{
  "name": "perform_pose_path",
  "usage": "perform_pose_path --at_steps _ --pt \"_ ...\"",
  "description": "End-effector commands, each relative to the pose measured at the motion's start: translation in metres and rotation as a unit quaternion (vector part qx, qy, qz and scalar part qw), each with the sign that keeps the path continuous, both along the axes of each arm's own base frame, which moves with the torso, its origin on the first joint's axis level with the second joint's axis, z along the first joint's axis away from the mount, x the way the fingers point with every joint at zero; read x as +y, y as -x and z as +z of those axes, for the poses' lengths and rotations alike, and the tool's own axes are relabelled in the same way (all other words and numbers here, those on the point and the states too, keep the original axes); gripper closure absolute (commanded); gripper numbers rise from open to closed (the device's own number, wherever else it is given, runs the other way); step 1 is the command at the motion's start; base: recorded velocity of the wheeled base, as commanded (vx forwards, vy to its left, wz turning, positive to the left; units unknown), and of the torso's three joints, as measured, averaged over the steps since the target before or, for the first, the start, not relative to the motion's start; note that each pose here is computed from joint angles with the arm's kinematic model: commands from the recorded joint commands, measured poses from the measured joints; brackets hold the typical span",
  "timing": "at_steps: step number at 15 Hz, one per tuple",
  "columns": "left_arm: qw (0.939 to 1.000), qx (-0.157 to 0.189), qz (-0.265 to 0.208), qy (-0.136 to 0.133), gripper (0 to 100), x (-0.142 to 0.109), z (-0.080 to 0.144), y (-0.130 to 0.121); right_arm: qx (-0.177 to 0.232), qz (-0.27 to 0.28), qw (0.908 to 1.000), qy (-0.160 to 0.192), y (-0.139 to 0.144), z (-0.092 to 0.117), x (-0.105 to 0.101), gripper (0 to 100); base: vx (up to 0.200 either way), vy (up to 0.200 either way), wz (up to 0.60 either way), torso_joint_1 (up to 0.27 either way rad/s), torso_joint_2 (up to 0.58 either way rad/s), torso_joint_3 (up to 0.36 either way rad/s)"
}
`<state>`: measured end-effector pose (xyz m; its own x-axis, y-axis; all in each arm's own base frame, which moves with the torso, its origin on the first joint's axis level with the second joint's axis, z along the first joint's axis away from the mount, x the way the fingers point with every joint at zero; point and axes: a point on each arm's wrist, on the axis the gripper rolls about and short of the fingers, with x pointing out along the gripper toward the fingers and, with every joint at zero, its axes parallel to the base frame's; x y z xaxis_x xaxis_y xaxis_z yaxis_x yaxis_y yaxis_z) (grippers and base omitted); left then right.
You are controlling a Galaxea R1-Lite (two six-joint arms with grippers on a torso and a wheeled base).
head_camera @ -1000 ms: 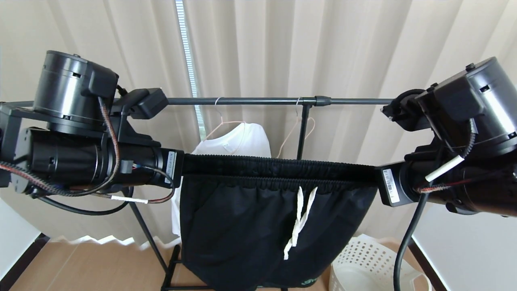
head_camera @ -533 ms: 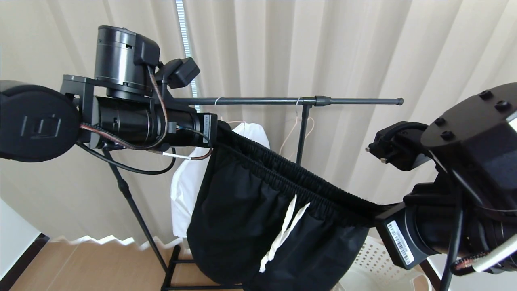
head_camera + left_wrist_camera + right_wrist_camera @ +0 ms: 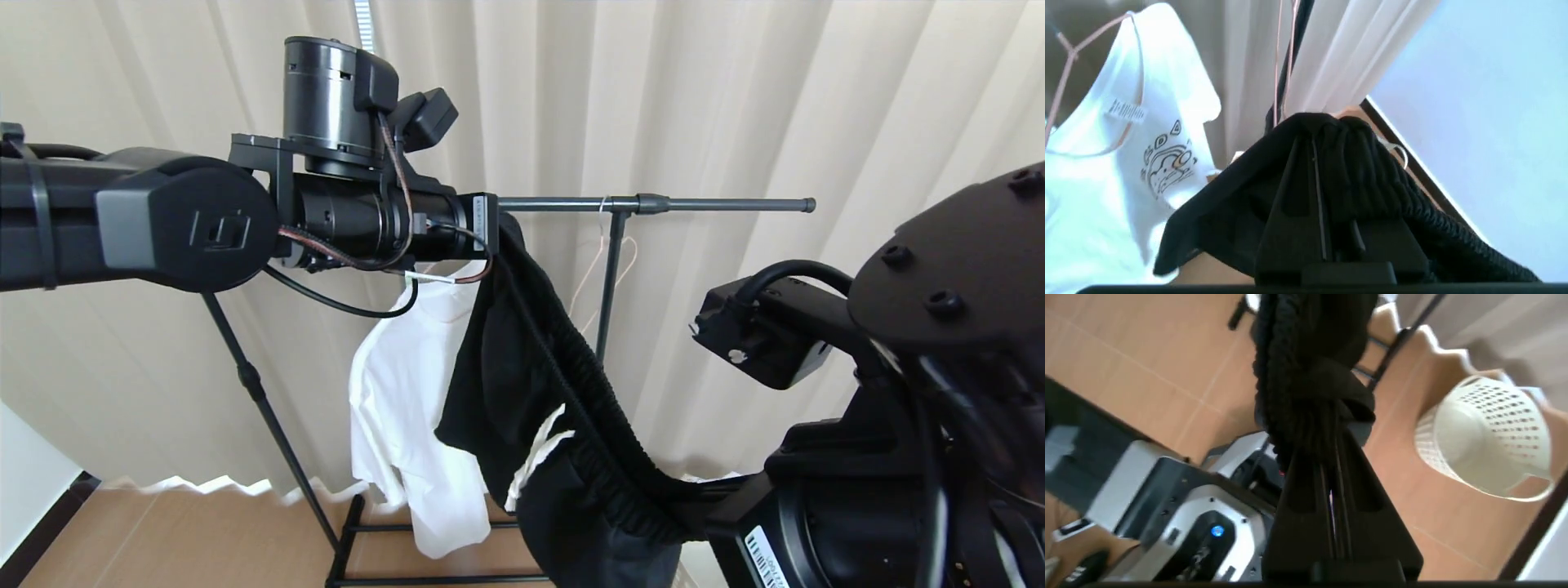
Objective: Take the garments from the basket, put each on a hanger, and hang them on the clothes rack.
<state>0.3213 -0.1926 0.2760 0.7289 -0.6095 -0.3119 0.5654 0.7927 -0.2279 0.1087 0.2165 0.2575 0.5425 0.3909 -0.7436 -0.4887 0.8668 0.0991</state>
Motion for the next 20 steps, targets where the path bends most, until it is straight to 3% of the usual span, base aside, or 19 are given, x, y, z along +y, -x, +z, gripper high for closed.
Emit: perform_pose_path --at_steps 1,3,6,7,10,14,15,17,20 --pt "0.9997 0.007 -0.001 0.024 100 -0.015 -0.001 -0.012 0.008 0.009 0.9999 -0.011 -0.001 -0.001 0.012 100 0.0 0.0 0.0 0.0 0.0 0.0" --pt "0.9991 0.01 0.0 0.04 100 -0.021 0.002 -0.016 -0.001 0.001 0.9989 -0.046 -0.004 0.001 0.019 100 0.0 0.0 0.0 0.0 0.0 0.0" --pt "0.9992 0.014 0.003 0.038 100 -0.019 0.0 -0.017 0.0 -0.006 0.9987 -0.051 -0.004 0.001 0.018 100 0.0 0.0 0.0 0.0 0.0 0.0" --pt "0.9992 0.016 0.005 0.036 100 -0.018 -0.001 -0.017 -0.001 -0.006 0.9989 -0.047 -0.004 0.001 0.017 100 0.0 0.0 0.0 0.0 0.0 0.0" --pt "0.9993 0.024 0.023 0.017 100 0.004 0.003 -0.008 -0.027 -0.044 0.9986 0.013 -0.013 -0.021 0.021 100 0.0 0.0 0.0 0.0 0.0 0.0" --pt "0.9972 0.04 0.026 -0.057 100 0.042 0.006 0.026 -0.06 -0.131 0.986 0.085 -0.052 -0.039 0.009 100 0.0 0.0 0.0 0.0 0.0 0.0" --pt "0.9931 0.05 0.014 -0.105 100 0.057 -0.001 0.05 -0.087 -0.183 0.9735 0.106 -0.069 -0.041 0.002 100 0.0 0.0 0.0 0.0 0.0 0.0" --pt "0.988 0.061 0.011 -0.142 100 0.07 -0.014 0.07 -0.101 -0.227 0.9629 0.107 -0.086 -0.035 -0.008 100 0.0 0.0 0.0 0.0 0.0 0.0" --pt "0.9756 0.081 -0.006 -0.204 100 0.078 -0.043 0.105 -0.127 -0.265 0.9536 0.066 -0.115 -0.008 -0.008 100 0.0 0.0 0.0 0.0 0.0 0.0"
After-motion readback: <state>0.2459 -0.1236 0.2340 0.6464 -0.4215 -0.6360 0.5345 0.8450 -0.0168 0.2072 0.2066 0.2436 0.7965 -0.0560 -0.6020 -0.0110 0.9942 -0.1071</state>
